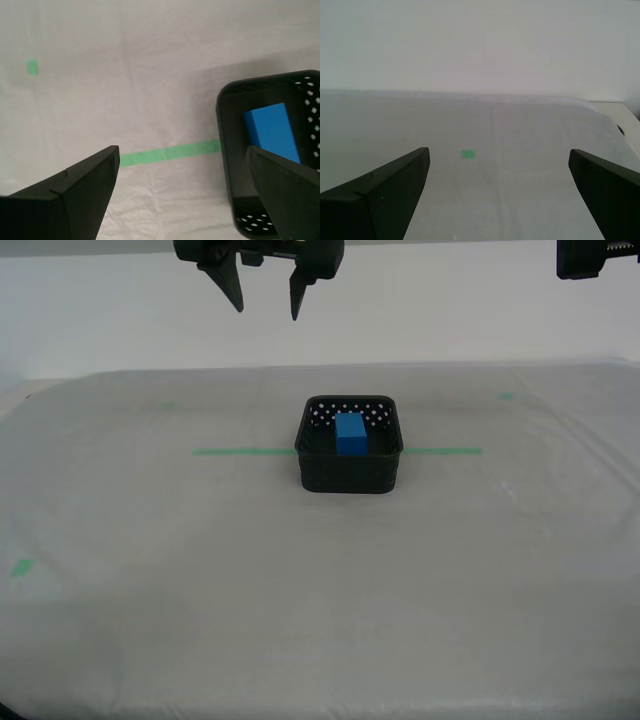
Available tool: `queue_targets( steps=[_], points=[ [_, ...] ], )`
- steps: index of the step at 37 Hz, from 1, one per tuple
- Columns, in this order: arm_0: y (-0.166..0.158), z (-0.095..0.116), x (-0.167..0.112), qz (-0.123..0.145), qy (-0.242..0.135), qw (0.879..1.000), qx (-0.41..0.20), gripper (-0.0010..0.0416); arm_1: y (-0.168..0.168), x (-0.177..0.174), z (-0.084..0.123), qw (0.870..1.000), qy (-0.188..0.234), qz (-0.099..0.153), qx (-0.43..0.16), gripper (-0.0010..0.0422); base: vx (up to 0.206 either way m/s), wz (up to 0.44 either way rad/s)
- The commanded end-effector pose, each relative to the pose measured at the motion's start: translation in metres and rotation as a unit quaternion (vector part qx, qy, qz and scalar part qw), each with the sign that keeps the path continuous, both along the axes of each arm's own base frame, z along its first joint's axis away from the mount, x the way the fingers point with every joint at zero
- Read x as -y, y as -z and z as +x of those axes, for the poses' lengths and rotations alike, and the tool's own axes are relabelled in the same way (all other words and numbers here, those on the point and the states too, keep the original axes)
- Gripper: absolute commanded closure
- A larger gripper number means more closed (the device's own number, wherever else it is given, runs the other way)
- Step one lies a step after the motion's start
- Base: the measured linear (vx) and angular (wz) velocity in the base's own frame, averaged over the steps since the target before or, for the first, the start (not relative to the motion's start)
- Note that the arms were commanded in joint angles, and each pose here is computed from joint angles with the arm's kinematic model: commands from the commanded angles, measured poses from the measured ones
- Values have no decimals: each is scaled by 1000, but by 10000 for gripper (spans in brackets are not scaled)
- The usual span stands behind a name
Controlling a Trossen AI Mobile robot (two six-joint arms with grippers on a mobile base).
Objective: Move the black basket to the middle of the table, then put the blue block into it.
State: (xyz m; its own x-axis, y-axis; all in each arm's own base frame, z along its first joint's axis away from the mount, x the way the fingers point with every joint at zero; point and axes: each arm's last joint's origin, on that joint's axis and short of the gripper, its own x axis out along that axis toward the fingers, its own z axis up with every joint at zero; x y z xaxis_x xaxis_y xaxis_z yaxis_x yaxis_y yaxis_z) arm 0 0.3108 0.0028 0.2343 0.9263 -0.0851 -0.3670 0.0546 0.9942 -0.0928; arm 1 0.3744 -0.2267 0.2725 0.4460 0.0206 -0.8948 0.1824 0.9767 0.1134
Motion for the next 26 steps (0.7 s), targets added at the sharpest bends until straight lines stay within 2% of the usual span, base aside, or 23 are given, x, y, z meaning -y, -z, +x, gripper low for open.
queue_targets(
  steps=[1,12,26],
  points=[
    [-1,0,0,0,0,1000,2,17,-1,-6,3,1000,0,10,2,58,0,0],
    [-1,0,0,0,0,1000,2,16,-1,-27,15,1000,-15,21,5,55,0,0],
    [-1,0,0,0,0,1000,2,16,-6,-53,29,999,-35,18,26,55,0,0]
  ],
)
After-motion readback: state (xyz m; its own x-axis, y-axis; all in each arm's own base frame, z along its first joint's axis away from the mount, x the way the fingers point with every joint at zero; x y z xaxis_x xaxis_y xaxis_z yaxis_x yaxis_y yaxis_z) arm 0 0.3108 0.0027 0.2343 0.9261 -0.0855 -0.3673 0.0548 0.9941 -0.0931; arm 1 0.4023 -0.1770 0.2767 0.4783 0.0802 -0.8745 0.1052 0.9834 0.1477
